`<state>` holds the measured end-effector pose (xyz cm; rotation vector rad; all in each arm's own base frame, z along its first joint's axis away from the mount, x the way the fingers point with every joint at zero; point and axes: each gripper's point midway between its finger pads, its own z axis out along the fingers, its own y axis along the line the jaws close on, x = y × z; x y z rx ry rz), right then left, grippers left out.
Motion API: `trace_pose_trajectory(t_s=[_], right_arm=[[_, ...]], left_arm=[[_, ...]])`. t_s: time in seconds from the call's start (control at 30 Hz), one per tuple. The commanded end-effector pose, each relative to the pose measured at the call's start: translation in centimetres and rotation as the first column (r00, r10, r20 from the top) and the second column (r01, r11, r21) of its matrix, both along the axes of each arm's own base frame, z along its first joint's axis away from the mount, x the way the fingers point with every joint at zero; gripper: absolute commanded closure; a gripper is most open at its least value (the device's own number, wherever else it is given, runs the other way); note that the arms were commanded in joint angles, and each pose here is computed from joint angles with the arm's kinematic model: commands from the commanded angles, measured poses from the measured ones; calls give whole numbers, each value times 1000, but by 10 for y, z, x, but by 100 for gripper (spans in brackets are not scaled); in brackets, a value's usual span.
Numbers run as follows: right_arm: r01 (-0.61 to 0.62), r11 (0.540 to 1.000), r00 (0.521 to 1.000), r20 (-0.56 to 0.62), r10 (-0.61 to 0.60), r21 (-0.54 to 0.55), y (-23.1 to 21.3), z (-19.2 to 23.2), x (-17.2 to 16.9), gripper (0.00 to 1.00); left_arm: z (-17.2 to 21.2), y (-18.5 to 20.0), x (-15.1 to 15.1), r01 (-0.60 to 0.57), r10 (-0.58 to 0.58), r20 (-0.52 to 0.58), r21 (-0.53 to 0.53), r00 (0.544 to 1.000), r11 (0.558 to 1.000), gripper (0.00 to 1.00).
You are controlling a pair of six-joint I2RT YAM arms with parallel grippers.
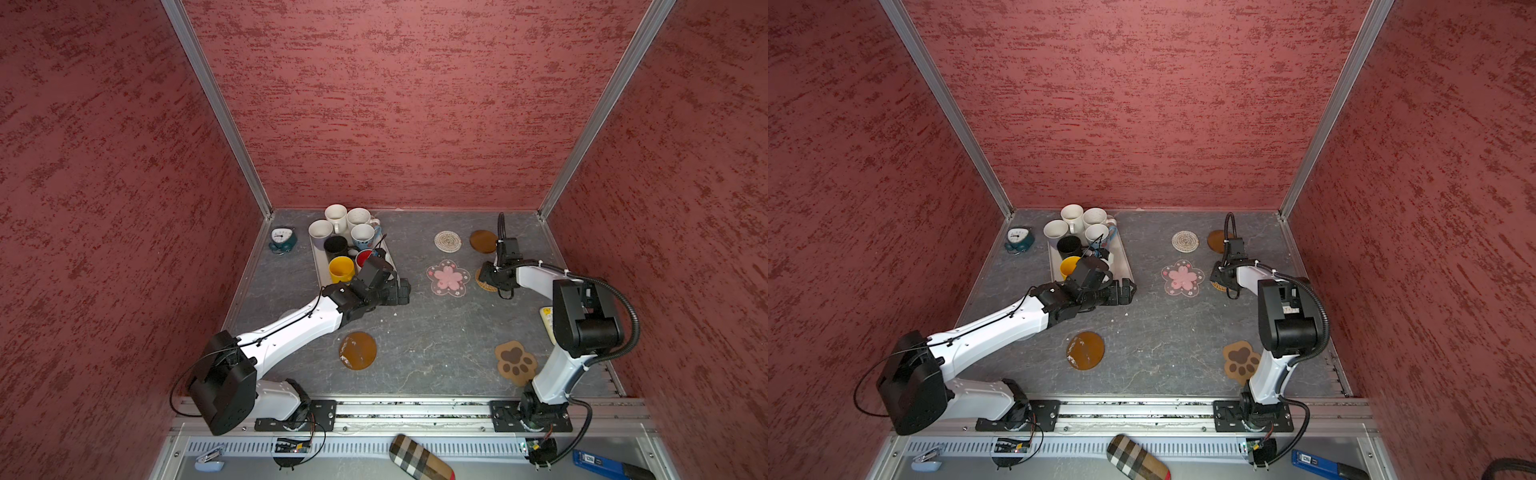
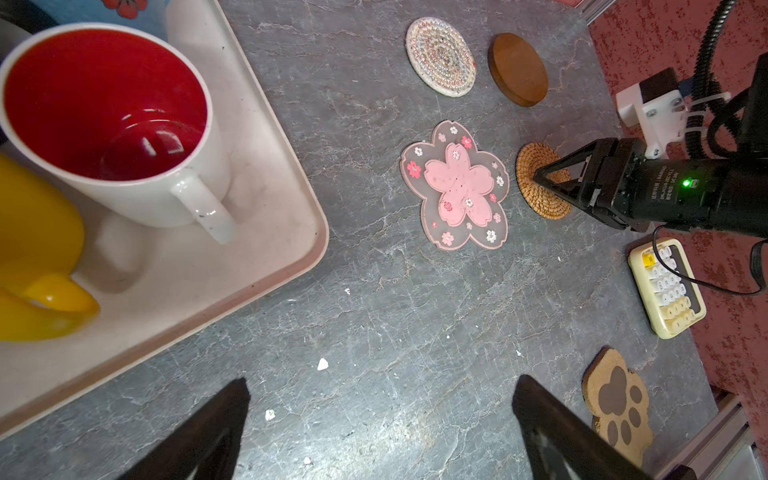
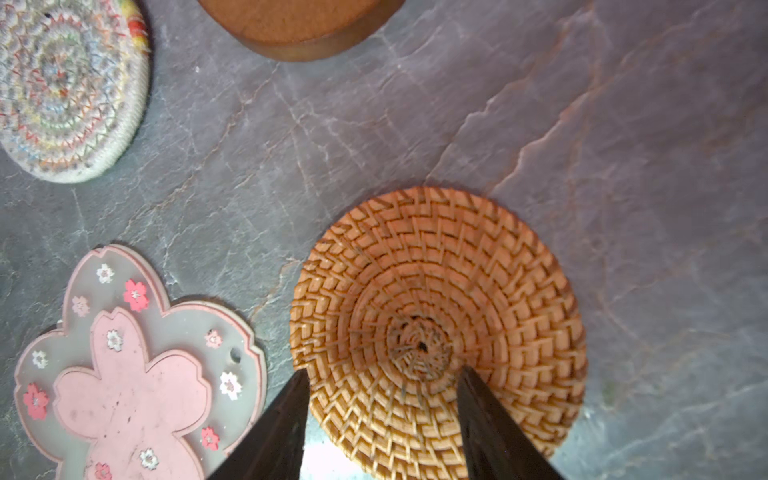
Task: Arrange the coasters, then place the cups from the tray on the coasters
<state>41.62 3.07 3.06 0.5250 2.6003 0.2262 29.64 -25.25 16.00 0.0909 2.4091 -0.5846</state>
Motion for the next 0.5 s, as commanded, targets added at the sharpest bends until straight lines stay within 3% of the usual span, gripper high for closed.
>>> trace_pose_trajectory(t_s=[0.0,0.3,0.47], right_arm=[[3,1000,997,-80,-2,23,6,-11,-20,40],[-38,998,999,26,37,43,12,34,-8,22],[-22,1000,997,73,20,17,6,70,-9,18]], left_arm=[[9,-2,0,-2,3,24,-22,1000,1000,0],[19,-10,3,21,-20,24,-20,1000,1000,1],[24,-19,4,43,-42,30,-12,999,999,1]])
